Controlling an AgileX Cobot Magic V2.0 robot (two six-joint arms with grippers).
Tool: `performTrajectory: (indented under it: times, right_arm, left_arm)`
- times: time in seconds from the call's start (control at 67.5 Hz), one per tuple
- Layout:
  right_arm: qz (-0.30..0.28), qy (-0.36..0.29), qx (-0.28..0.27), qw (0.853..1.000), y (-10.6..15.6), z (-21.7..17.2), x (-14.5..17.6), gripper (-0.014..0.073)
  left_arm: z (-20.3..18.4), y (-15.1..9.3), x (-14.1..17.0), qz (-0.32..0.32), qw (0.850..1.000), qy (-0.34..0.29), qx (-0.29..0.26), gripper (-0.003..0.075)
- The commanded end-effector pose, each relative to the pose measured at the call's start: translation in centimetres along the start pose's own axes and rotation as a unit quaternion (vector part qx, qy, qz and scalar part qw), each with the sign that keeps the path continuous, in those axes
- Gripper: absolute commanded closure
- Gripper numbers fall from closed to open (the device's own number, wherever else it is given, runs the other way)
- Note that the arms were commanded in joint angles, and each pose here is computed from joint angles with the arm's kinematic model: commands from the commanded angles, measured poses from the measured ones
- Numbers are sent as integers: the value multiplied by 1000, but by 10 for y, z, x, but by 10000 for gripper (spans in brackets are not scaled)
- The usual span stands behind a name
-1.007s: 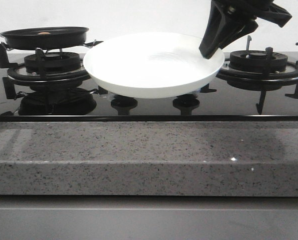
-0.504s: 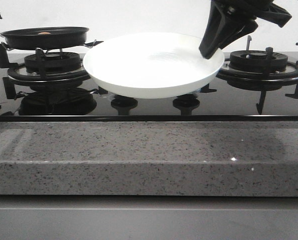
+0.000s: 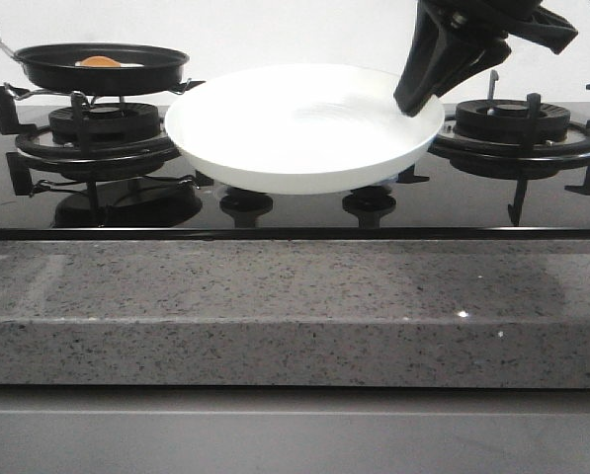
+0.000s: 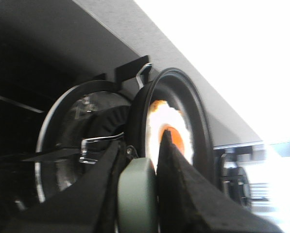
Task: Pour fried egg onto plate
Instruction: 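Lift the pan with the left gripper and tilt it over the plate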
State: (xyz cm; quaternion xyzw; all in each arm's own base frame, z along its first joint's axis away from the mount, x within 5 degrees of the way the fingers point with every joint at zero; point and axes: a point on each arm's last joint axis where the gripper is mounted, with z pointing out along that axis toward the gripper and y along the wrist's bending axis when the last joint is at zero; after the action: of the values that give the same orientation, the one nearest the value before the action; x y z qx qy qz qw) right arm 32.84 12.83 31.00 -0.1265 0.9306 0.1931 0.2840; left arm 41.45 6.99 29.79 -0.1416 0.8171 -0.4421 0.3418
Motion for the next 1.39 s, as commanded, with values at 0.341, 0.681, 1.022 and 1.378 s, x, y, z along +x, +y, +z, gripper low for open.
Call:
performTrajectory:
  times: [0.341, 0.681, 1.022, 1.378]
  right_arm:
    - [1, -59, -10, 998, 7, -25, -12, 664]
    - [1, -59, -10, 998, 7, -25, -12, 664]
    - [1, -59, -10, 998, 7, -25, -12, 664]
    - [1, -59, -10, 998, 7, -25, -12, 664]
  left_arm:
    - [-61, -59, -11, 86, 993, -61, 45, 740]
    - [-91, -131, 12, 190, 975, -83, 81, 740]
    - [-74, -199, 61, 293, 949, -37, 112, 740]
    - [-40, -241, 111, 411, 906, -1, 99, 740]
